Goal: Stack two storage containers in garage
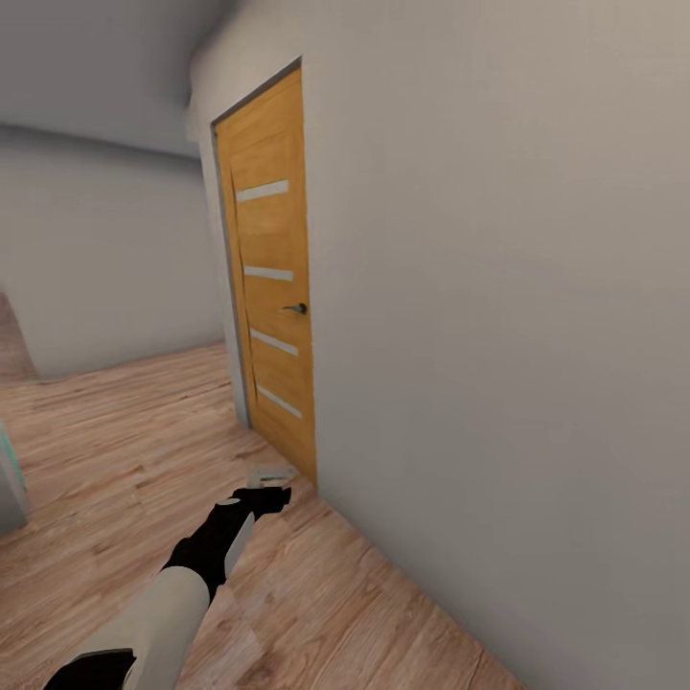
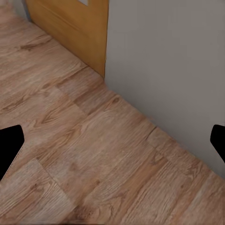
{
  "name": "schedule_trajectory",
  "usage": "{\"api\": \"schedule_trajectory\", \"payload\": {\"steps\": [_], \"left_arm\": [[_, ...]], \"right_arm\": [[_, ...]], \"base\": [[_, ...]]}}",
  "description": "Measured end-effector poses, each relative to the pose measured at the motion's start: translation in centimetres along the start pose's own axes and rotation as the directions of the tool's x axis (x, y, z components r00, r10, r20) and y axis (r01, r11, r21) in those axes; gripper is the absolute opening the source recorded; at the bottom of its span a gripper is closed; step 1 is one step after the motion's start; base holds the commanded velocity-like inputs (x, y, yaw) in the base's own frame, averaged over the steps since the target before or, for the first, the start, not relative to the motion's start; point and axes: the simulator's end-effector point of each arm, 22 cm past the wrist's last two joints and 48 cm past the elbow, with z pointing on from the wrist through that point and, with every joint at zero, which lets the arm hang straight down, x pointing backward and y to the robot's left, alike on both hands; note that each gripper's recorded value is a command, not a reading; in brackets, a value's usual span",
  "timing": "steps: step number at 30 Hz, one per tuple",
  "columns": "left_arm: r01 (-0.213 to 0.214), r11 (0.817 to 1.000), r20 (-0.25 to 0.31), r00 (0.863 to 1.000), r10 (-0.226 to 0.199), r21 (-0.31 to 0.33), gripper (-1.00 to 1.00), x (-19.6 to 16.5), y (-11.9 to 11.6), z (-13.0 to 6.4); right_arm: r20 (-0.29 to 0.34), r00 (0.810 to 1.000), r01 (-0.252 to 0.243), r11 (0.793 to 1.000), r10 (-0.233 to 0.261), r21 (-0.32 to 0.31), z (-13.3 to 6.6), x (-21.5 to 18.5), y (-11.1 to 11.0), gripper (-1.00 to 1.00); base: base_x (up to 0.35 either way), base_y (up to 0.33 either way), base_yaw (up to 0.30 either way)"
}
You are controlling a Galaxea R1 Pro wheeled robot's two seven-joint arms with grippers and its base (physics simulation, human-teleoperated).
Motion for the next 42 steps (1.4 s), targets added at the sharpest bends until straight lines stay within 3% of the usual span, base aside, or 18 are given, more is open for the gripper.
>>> {"api": "schedule_trajectory", "payload": {"steps": [13, 19, 23, 29, 35, 42], "left_arm": [[0.002, 1.0, 0.0, 1.0, -0.002, 0.004, 1.0, 0.0, 0.0, 0.0], [0.002, 1.0, 0.0, 1.0, -0.002, 0.004, 1.0, 0.0, 0.0, 0.0], [0.003, 1.0, 0.0, 1.0, -0.003, 0.004, 1.0, 0.0, 0.0, 0.0], [0.003, 1.0, 0.0, 1.0, -0.003, 0.005, 1.0, 0.0, -0.1, 0.0], [0.002, 1.0, -0.001, 1.0, -0.002, 0.005, 1.0, 0.0, -0.1, 0.0], [0.002, 1.0, -0.001, 1.0, -0.002, 0.005, 1.0, 0.0, -0.1, 0.0]], "right_arm": [[0.053, 0.999, -0.003, 1.0, 0.003, 0.001, 1.1, -1.9, 0.0, 1.0], [0.11, 0.994, -0.006, 1.0, 0.006, 0.005, 2.2, -4.0, -0.1, 1.0], [0.175, 0.984, -0.01, 1.0, 0.009, 0.006, 3.4, -6.5, -0.1, 1.0], [0.174, 0.985, -0.005, 1.0, 0.002, 0.013, 5.5, -8.4, -0.3, 1.0], [0.237, 0.972, -0.006, 1.0, 0.001, 0.019, 7.0, -11.9, -0.6, 1.0], [0.235, 0.972, -0.003, 1.0, -0.005, 0.03, 9.2, -15.1, -0.9, 1.0]], "base": [[0.0, 0.0, 0.292], [0.0, 0.0, 0.298], [0.0, 0.0, 0.299], [0.0, 0.0, 0.299], [0.0, 0.0, 0.299], [0.0, 0.0, 0.299]]}}
